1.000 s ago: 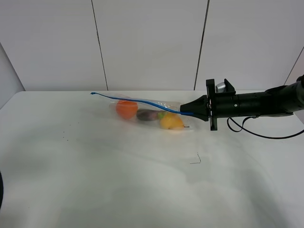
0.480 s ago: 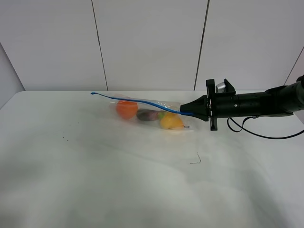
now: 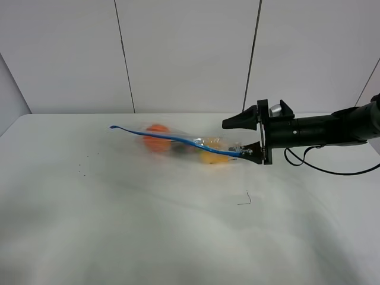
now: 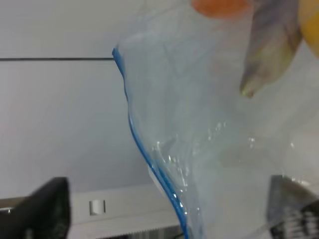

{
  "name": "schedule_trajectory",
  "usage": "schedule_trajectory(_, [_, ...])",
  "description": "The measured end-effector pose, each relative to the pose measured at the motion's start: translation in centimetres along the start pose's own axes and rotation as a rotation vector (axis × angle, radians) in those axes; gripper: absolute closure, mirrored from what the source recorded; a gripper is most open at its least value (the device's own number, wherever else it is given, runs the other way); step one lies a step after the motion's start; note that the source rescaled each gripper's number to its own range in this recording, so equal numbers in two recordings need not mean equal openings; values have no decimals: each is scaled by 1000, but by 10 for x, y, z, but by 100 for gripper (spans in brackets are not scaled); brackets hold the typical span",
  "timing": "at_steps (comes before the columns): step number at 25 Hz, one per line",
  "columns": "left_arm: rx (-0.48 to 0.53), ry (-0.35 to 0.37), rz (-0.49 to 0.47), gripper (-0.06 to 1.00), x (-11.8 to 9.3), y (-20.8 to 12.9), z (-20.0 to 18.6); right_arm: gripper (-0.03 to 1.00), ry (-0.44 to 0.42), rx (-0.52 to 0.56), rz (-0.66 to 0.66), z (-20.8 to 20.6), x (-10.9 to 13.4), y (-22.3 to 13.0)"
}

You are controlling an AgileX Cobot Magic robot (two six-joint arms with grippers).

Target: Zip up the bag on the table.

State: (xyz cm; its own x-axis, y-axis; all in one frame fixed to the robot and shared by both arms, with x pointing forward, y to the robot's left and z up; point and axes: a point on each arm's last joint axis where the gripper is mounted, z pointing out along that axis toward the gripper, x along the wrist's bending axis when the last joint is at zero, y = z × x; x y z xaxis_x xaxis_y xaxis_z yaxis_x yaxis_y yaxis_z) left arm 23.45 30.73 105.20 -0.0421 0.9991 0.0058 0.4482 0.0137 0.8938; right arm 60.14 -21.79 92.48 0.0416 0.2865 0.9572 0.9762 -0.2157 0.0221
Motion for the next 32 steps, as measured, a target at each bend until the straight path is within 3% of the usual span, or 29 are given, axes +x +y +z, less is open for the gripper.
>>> schedule_trajectory(2, [0,0,0,15,0,0,0,0,-41,33,-8,-4,-1,1])
schedule_trajectory(5, [0,0,0,15,0,0,0,-2,-182,123,-33,-16,1,11])
schedule_trajectory(9, [0,0,0,15,0,0,0,-2,-505,206,-103,-35,16,35])
schedule_trajectory(13, [0,0,0,15,0,0,0,-2,-863,191,-201,-54,35,58])
schedule_trajectory(16, [0,0,0,15,0,0,0,-2,-1019,153,-241,-66,44,67])
schedule_trajectory(21, [0,0,0,15,0,0,0,-2,-1129,149,-269,-81,45,68])
schedule_trajectory(27, [0,0,0,15,0,0,0,-2,-1130,120,-284,-91,65,50])
schedule_trajectory(32, [0,0,0,15,0,0,0,-2,-1134,120,-279,-107,83,2])
